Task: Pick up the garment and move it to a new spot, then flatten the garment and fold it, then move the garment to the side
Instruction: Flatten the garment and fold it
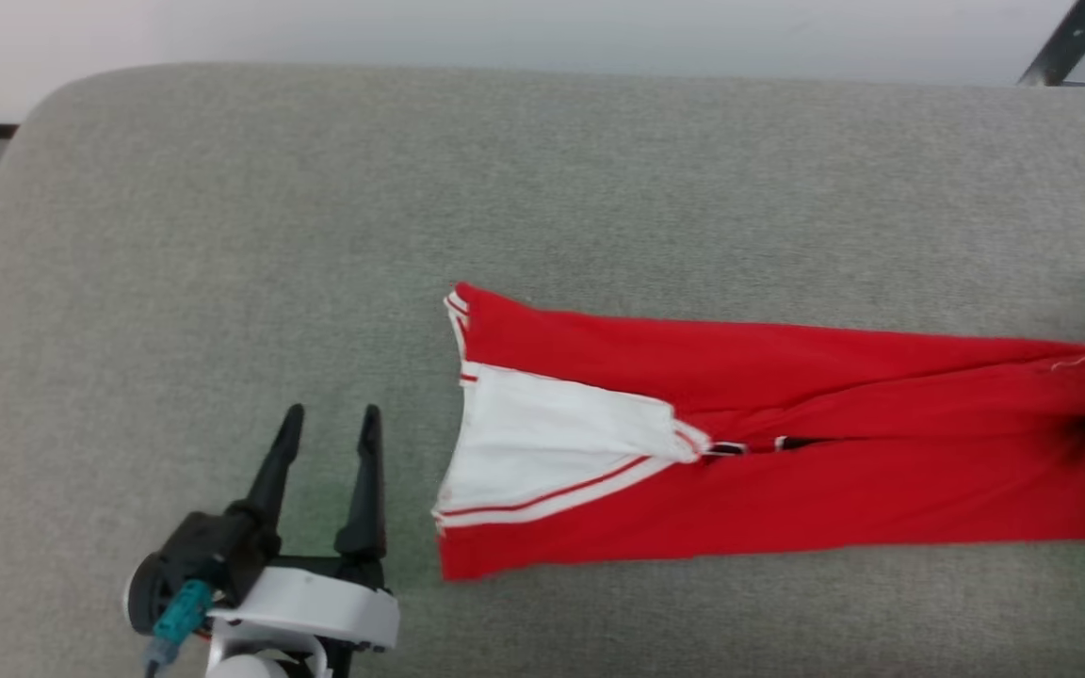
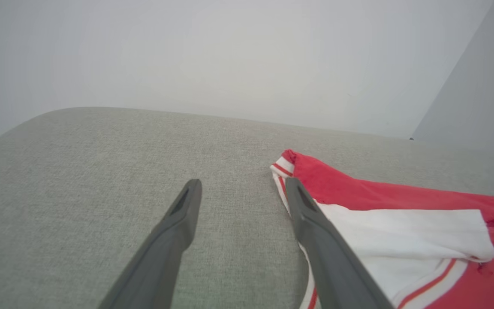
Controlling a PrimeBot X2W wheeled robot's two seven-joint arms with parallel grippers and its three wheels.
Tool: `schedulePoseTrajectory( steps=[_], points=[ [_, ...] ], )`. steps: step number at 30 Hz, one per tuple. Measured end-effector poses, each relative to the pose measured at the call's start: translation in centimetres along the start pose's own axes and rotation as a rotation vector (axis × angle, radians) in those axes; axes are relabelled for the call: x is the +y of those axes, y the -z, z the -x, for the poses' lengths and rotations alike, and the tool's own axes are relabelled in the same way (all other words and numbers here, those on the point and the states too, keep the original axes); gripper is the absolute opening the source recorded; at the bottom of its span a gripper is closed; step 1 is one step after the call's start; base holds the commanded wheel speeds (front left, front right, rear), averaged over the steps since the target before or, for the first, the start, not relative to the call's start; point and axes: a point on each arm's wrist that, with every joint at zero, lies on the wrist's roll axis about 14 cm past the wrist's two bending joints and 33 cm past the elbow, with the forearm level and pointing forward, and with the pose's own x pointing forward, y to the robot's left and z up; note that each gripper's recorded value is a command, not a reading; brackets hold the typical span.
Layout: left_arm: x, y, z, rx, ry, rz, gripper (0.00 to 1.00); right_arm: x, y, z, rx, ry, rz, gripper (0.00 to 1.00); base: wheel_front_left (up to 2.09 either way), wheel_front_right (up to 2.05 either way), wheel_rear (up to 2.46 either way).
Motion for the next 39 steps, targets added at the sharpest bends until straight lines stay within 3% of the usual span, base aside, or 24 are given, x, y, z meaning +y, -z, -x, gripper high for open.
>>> schedulePoseTrajectory(
  steps=[11, 16, 21, 30, 34, 39],
  points=[
    [-1.0, 0.7, -0.7, 0.008, 0.039, 0.021, 1.0, -12.5, -0.7, 6.4, -0.137, 0.29, -0.117, 0.0, 0.0, 0.0, 0.0],
    [-1.6, 1.3, -0.6, 0.027, 0.056, 0.024, 1.0, -12.7, -0.3, 7.1, -0.163, 0.285, -0.146, 0.0, 0.0, 0.0, 0.0],
    [-2.2, 1.1, -0.3, 0.024, 0.074, 0.028, 1.0, -8.0, -1.5, 6.9, -0.215, 0.171, -0.06, 0.0, 0.0, 0.0, 0.0],
    [-2.1, 0.8, 0.9, 0.019, 0.065, 0.044, 1.0, 6.6, -2.1, 7.1, -0.241, -0.169, 0.191, 0.0, 0.0, 0.0, 0.0],
    [-1.5, 0.7, 1.4, 0.019, 0.044, 0.054, 1.0, 12.8, -2.7, 7.1, -0.263, -0.318, 0.248, 0.0, 0.0, 0.0, 0.0],
    [-1.1, 1.0, 1.6, 0.03, 0.027, 0.065, 1.0, 18.2, -3.3, 6.2, -0.265, -0.432, 0.301, 0.0, 0.0, 0.0, 0.0]
  ],
)
